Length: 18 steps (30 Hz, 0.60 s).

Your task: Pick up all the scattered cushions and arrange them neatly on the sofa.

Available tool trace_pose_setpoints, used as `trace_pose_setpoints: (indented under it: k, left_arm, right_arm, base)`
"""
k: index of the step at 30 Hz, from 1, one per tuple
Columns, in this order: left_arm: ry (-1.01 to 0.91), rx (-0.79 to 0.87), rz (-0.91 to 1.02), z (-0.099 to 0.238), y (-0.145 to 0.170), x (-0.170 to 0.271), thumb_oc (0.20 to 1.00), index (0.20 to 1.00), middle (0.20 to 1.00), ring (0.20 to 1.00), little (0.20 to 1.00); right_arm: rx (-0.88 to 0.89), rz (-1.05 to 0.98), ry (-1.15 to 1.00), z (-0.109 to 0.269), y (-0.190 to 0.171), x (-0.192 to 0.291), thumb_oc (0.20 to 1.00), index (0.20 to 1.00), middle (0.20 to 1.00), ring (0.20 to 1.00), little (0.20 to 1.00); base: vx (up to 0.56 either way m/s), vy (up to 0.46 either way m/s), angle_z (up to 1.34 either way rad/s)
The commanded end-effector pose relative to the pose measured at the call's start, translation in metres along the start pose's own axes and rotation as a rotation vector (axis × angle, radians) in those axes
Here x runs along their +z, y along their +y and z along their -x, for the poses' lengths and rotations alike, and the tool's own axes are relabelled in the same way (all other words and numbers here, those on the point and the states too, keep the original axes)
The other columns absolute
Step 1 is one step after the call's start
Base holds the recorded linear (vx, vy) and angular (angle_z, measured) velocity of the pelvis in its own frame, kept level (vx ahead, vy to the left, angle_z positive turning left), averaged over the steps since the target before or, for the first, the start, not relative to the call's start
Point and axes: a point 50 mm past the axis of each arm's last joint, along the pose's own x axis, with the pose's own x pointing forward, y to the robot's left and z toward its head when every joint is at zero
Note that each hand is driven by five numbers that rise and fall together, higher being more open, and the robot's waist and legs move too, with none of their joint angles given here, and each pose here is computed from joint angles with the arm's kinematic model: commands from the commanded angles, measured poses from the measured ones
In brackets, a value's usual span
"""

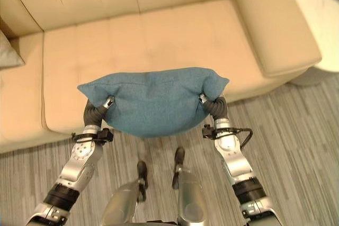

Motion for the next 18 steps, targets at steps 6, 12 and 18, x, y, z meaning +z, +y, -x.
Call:
trace_pose_setpoints:
  k: [6, 12, 18]
  left_arm:
    - [-0.101, -0.117, 0.033, 0.008, -0.016, 0.011, 0.200, 0.200, 0.200, 0.200, 0.200]
    - [-0.073, -0.119, 0.051, 0.011, -0.016, 0.006, 0.200, 0.200, 0.200, 0.200, 0.200]
    - [-0.060, -0.118, 0.037, 0.014, -0.015, 0.003, 0.200, 0.200, 0.200, 0.200, 0.200]
  right_arm:
    - [0.044, -0.013, -0.120, 0.013, 0.001, 0.015, 0.200, 0.200, 0.200, 0.200, 0.200]
    - [0.049, -0.025, -0.104, 0.019, 0.000, 0.012, 0.200, 0.200, 0.200, 0.200, 0.200]
    - [0.042, -0.022, -0.106, 0.014, 0.004, 0.013, 0.200, 0.200, 0.200, 0.200, 0.200]
  base:
    - [0.14, -0.073, 0.01]
    - [0.05, -0.048, 0.20]
    - [0.14, 0.088, 0.06]
